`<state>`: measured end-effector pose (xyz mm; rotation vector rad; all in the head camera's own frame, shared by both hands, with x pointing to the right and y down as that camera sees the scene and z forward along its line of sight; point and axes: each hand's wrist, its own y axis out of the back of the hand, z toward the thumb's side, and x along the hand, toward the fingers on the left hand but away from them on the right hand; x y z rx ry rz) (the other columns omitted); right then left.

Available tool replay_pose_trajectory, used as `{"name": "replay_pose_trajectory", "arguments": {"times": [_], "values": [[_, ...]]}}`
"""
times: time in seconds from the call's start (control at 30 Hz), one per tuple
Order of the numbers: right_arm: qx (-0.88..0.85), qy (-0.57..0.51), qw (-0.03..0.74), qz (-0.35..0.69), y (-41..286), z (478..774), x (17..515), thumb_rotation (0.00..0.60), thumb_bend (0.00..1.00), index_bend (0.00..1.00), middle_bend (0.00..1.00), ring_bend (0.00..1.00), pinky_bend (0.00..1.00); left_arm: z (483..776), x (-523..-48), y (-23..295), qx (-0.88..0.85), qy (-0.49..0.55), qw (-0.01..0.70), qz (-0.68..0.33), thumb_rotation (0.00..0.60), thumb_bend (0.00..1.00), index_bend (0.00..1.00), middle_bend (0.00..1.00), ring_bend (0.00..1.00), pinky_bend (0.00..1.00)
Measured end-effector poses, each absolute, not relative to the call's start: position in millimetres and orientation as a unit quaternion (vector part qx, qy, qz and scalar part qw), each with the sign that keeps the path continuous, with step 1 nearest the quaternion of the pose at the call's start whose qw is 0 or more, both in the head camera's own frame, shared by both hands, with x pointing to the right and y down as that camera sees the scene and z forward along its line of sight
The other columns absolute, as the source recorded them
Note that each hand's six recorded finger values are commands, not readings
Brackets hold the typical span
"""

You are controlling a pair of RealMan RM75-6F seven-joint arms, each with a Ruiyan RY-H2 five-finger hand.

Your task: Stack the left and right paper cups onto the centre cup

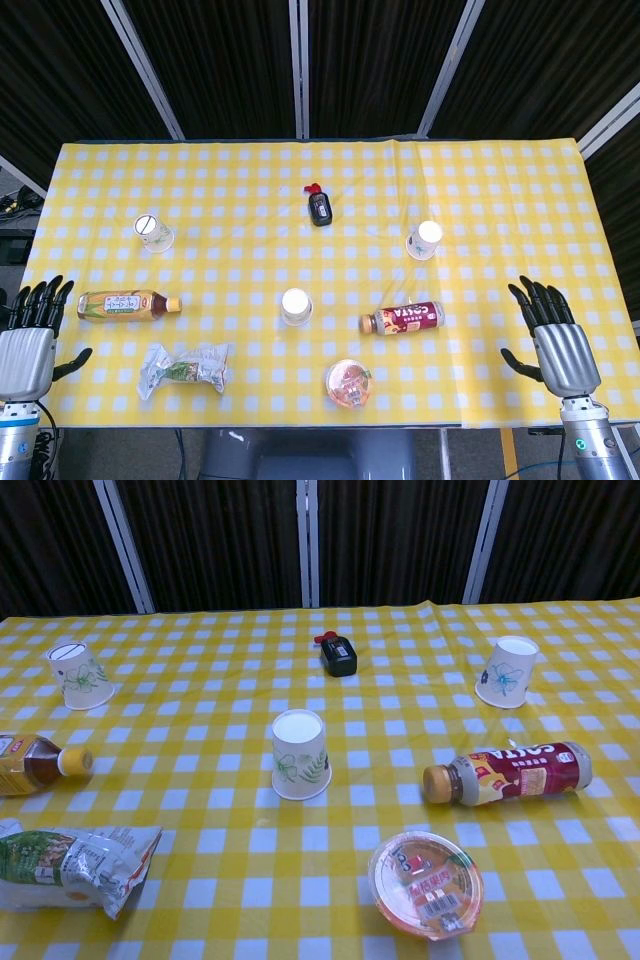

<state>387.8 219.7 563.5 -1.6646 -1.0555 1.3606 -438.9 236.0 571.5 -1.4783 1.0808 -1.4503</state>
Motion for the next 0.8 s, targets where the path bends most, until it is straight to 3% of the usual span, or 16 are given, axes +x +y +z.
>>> {"name": "replay_pose_trajectory", "arguments": {"times": [0.6, 0.8], "values": [[-0.643, -0.419, 0.364, 0.528, 215, 560, 394, 0.6, 0.12, 0.0, 0.0, 0.0, 0.0, 576, -434, 234, -0.59, 0.414, 0.394, -0.571, 0.6, 0.02, 0.0, 0.0, 0.0, 0.0], [-0.635, -0.428, 0.362, 0.531, 210, 558, 402, 0.6, 0.12, 0.0, 0.0, 0.0, 0.0, 578, -431, 218, -0.594, 0.416, 0.393, -0.565, 0.6, 0.16, 0.02, 0.0, 0.0, 0.0]]}}
